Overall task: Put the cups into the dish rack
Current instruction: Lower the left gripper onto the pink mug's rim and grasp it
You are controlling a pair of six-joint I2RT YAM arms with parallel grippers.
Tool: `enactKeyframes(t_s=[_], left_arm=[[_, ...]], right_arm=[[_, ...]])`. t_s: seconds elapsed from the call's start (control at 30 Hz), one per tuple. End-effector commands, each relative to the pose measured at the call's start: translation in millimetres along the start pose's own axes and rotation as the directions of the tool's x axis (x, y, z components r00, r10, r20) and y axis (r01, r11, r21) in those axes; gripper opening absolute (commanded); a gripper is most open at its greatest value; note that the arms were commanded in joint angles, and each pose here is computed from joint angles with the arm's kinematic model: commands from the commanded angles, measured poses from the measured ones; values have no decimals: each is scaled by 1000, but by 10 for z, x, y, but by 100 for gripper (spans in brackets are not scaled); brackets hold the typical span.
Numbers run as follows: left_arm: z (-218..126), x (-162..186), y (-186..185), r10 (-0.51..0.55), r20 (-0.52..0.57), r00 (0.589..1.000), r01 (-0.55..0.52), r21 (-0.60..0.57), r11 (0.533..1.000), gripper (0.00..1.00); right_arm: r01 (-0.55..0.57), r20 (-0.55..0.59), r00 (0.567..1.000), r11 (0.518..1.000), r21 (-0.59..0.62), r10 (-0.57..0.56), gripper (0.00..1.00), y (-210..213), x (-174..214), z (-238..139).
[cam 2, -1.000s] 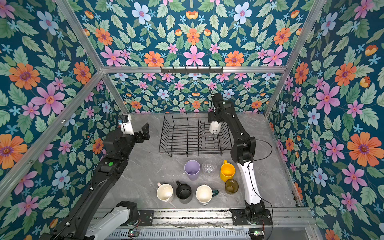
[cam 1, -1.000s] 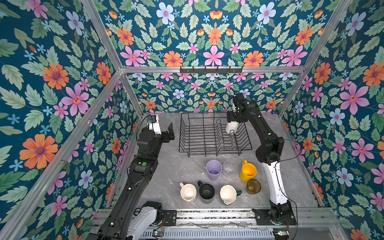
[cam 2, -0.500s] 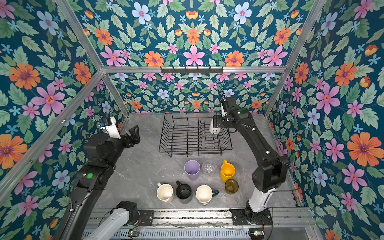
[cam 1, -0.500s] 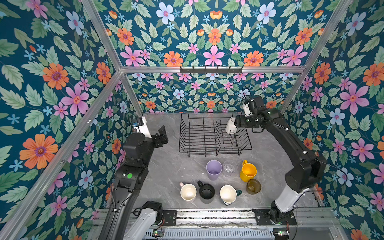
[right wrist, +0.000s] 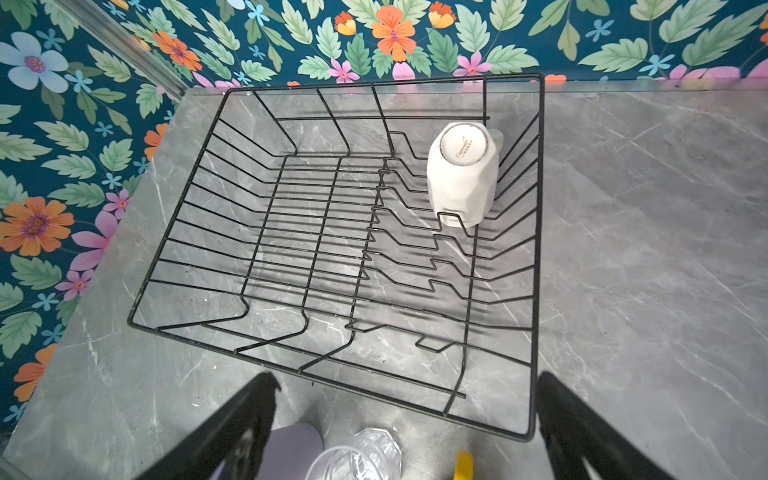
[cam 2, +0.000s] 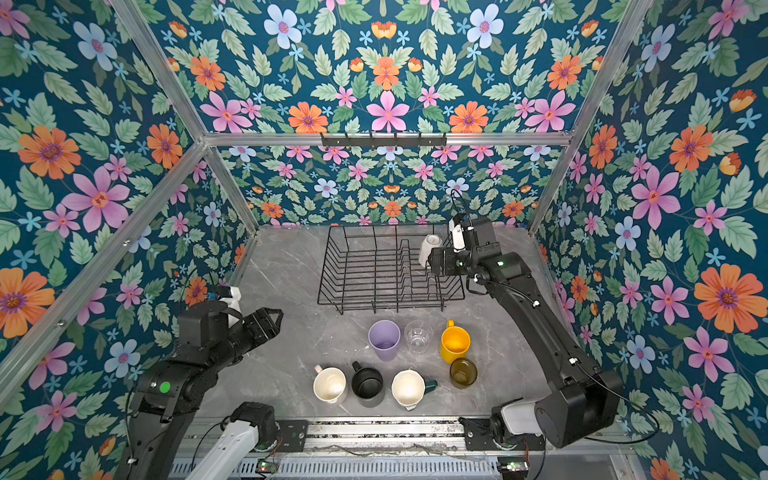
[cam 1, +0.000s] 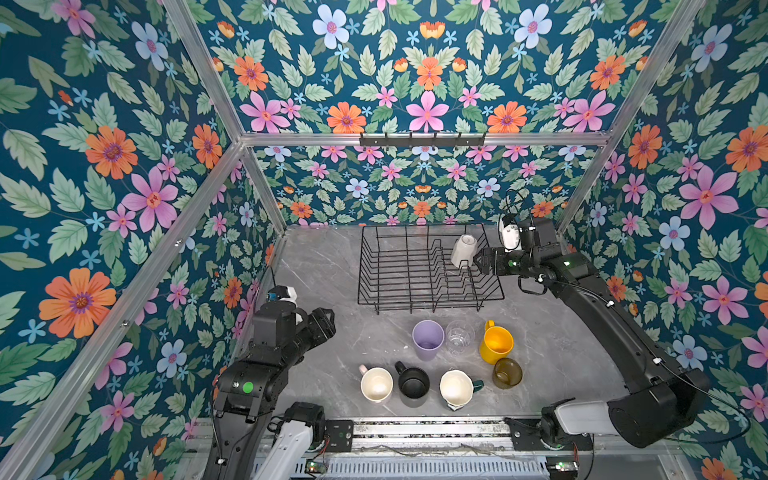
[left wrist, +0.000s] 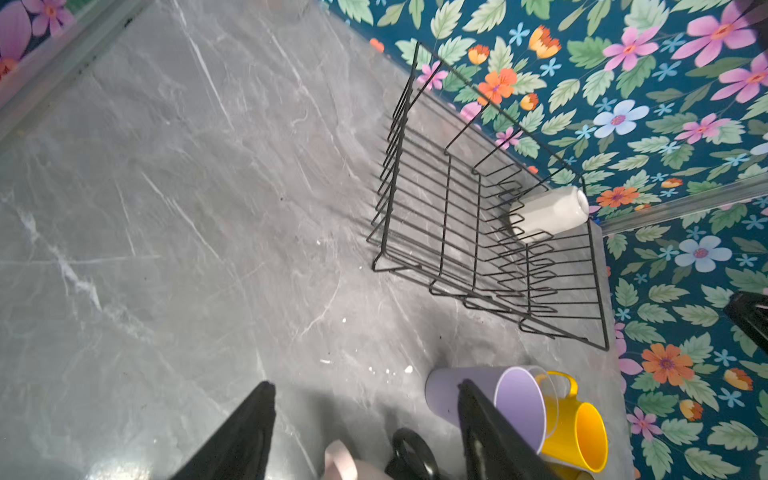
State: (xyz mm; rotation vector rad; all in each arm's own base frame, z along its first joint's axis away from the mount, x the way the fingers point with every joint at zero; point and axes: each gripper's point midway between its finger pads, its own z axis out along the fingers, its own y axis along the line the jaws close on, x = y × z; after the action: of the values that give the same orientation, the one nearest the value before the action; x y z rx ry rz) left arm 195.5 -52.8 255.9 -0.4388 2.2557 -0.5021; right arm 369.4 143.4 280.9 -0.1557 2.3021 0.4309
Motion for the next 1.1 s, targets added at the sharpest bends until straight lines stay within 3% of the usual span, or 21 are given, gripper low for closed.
enactKeyframes(t_s=[0.0, 0.57, 0.77, 1.07], left_arm=[[28, 223, 57, -45, -95, 994, 44, -12, 999, 66], [428, 808, 73, 14, -343, 939, -14, 4, 1000, 63], [594, 1054, -119, 126, -397, 909, -133, 11, 991, 63], [393, 1222, -72, 155, -429, 890, -178, -14, 984, 61]], right_arm=[[-4, 28, 1000, 999, -32, 5, 96, 50, -37, 40], [-53, -33, 998, 998, 19, 53, 96, -110, 271, 247], [-66, -47, 997, 997, 36, 68, 96, -147, 348, 219], [-75, -42, 996, 996, 50, 77, 96, -181, 414, 163]])
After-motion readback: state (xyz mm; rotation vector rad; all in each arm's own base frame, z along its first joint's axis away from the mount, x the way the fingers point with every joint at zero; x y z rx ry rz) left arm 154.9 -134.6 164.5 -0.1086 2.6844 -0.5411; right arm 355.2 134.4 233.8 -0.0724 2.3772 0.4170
